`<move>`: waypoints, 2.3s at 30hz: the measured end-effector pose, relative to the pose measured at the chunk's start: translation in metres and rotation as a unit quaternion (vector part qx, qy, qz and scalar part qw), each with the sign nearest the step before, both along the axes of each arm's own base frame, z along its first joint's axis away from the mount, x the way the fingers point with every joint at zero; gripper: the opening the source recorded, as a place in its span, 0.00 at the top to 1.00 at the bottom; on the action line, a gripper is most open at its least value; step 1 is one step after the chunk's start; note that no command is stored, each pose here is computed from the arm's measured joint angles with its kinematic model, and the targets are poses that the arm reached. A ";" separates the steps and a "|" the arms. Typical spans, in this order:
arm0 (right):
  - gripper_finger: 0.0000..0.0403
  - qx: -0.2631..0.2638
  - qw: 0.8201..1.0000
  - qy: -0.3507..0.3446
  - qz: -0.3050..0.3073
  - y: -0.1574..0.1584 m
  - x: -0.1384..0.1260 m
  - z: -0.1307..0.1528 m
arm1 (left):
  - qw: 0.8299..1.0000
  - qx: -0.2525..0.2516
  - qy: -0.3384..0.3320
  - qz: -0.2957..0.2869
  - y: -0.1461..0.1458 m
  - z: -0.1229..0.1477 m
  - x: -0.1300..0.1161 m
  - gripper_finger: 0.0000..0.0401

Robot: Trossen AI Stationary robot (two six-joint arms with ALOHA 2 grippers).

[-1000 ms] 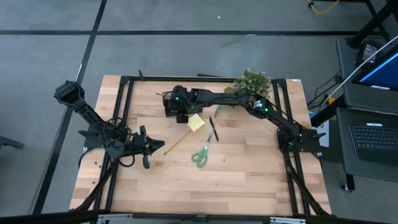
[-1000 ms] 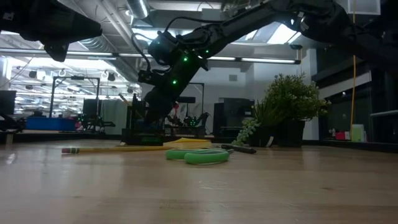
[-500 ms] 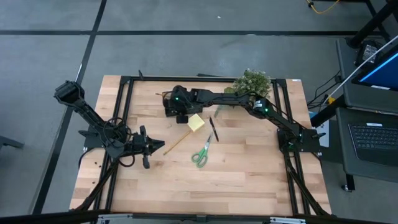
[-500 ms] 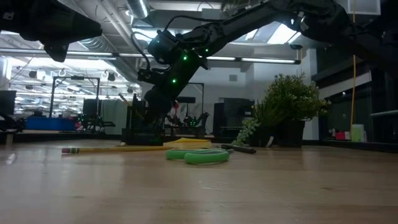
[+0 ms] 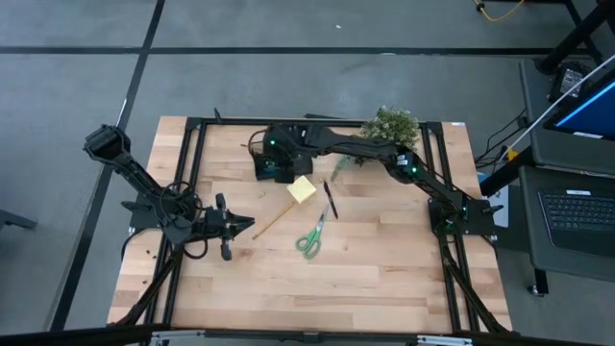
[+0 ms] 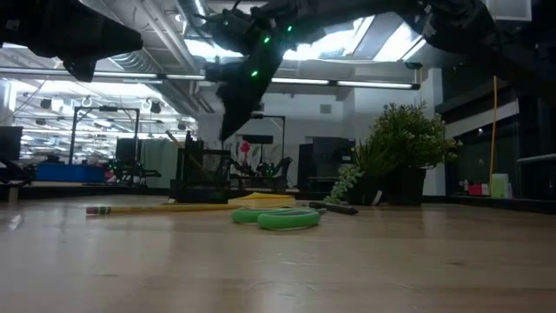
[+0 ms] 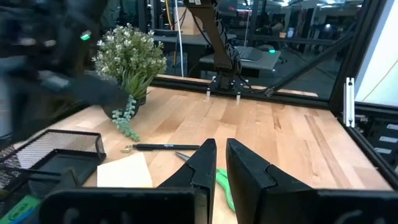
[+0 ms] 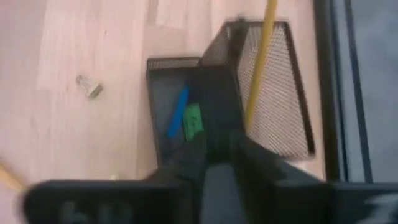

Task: Pick and place office supplies into organizer
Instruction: Put the left yellow paper clip into the black desk organizer

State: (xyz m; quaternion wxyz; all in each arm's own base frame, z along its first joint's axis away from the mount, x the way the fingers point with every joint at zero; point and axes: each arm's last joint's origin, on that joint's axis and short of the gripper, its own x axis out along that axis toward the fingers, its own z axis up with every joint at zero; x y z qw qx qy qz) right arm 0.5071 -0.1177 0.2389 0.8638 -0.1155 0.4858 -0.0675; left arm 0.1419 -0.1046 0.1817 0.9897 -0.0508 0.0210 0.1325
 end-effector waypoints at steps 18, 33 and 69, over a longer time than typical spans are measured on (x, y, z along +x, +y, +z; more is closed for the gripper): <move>1.00 0.016 0.996 0.070 -0.046 0.074 -0.031 0.043 | 1.000 0.022 0.005 0.004 0.000 0.000 0.000 0.92; 1.00 0.051 0.985 0.120 -0.113 0.092 -0.049 -0.033 | 0.999 0.031 0.014 0.002 0.000 -0.002 0.000 0.92; 0.99 0.084 0.961 -0.263 -0.014 0.111 -0.175 -0.042 | 0.952 -0.166 0.230 0.113 0.054 0.029 0.051 0.88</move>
